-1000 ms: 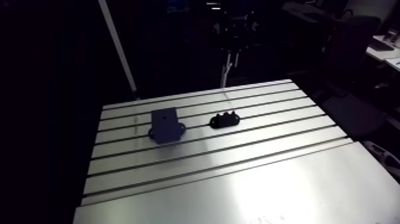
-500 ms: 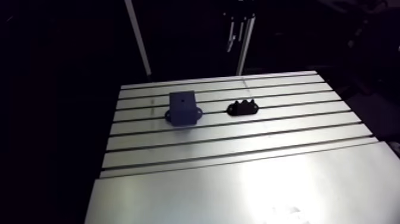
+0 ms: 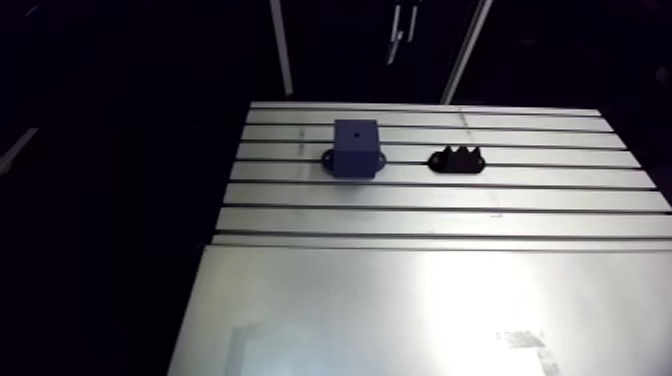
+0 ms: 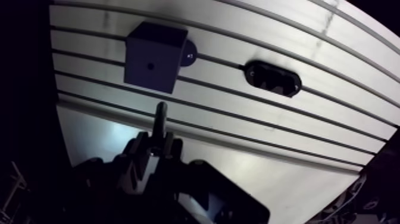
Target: Pick up the M10 bolt and insert it into the hole until fully seated.
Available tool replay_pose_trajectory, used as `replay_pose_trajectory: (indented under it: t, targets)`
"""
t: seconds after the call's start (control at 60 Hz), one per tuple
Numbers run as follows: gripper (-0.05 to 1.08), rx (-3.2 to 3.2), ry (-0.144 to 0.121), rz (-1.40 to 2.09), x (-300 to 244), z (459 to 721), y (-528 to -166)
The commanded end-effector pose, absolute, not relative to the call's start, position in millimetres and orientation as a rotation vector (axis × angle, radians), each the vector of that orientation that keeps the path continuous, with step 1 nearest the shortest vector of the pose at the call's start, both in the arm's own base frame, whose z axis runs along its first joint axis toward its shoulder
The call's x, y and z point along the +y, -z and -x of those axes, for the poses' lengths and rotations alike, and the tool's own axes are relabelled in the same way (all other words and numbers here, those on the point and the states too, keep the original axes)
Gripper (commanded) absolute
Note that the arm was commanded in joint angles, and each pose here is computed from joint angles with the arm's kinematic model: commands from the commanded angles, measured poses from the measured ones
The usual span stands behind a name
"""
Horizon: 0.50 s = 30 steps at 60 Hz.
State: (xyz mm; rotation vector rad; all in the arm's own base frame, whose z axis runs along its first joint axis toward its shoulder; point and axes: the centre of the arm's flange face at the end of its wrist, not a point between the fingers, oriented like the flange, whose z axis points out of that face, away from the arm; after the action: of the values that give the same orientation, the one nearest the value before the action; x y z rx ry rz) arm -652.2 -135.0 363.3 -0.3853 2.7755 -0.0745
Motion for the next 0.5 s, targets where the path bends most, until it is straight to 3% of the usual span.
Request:
replay_pose_trajectory:
  t: [0.017,0.2,0.4,0.5]
  targets:
    - [1.08,2.688,0.025,0.517,-199,651,-344]
    - [1.08,2.672,0.015,0.523,-202,653,-339]
    - [1.08,2.627,-0.046,0.538,-202,654,-329]
    - [1.08,2.615,-0.052,0.538,-201,654,-326]
